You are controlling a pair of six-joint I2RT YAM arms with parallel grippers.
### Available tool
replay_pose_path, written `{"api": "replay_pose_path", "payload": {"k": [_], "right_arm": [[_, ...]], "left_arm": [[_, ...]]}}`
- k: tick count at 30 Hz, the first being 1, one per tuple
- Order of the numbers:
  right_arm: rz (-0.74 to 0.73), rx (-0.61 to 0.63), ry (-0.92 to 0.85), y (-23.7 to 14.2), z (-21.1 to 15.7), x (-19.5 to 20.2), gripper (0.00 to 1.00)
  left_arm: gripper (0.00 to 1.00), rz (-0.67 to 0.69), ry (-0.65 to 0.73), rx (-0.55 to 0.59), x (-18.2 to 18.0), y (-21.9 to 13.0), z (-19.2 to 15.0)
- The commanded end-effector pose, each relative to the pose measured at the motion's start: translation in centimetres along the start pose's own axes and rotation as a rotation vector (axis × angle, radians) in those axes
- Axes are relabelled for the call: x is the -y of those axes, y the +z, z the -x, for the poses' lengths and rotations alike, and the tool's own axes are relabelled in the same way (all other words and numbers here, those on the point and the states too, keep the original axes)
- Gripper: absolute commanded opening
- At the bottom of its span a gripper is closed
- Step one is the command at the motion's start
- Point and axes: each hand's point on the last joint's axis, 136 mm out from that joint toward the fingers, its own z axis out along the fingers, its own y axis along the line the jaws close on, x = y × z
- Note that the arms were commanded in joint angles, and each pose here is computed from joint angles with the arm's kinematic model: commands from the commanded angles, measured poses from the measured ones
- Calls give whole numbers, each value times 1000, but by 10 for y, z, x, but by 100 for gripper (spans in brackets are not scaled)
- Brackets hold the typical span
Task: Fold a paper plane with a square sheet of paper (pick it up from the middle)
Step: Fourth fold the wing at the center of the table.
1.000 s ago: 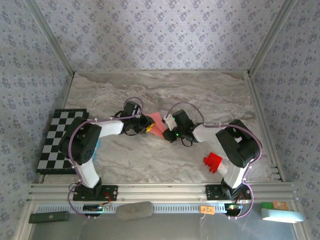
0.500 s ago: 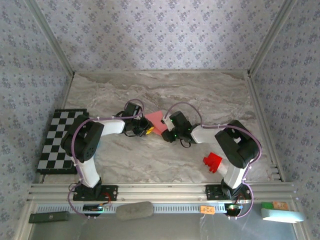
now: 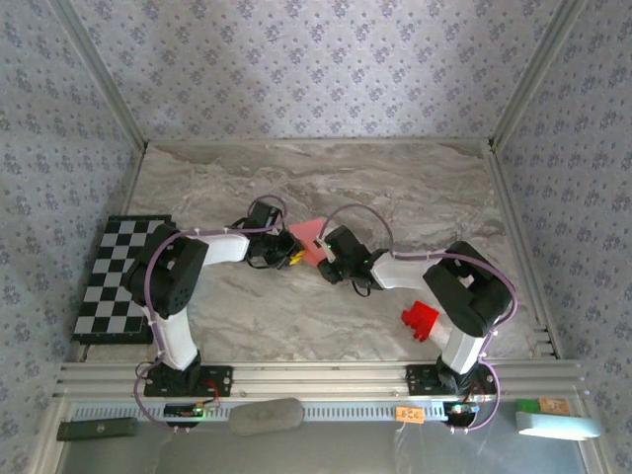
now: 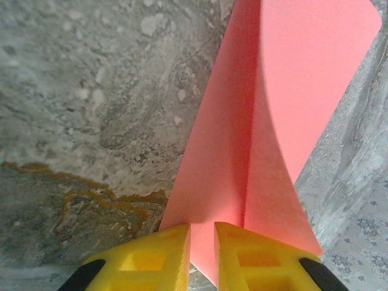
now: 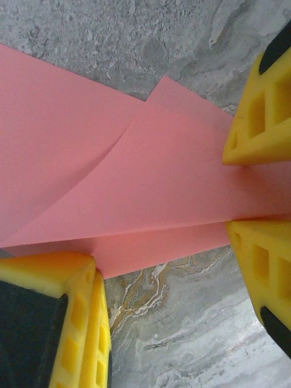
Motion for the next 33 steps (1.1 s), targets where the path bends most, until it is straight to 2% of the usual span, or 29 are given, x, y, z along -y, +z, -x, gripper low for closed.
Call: {"api": "replay_pose_path", "payload": {"k": [1, 7, 13, 21, 25, 33], "right_arm": [[-55, 5, 8, -1, 9, 5, 29], [-62, 0, 5, 1, 8, 3, 27], [-28, 14, -12, 1, 6, 0, 16], [140, 60, 7, -3, 4, -8, 12], [237, 79, 42, -5, 2, -13, 11], [322, 92, 92, -6, -1, -14, 10]], "left_arm": [[17, 69, -20, -2, -18, 6, -2], [17, 69, -21, -2, -18, 6, -2], [17, 24, -10, 14, -4, -5, 0], [20, -58, 23, 56, 17, -29, 3], [22, -83, 20, 49, 16, -26, 1], [22, -122, 42, 37, 23, -21, -4]]}}
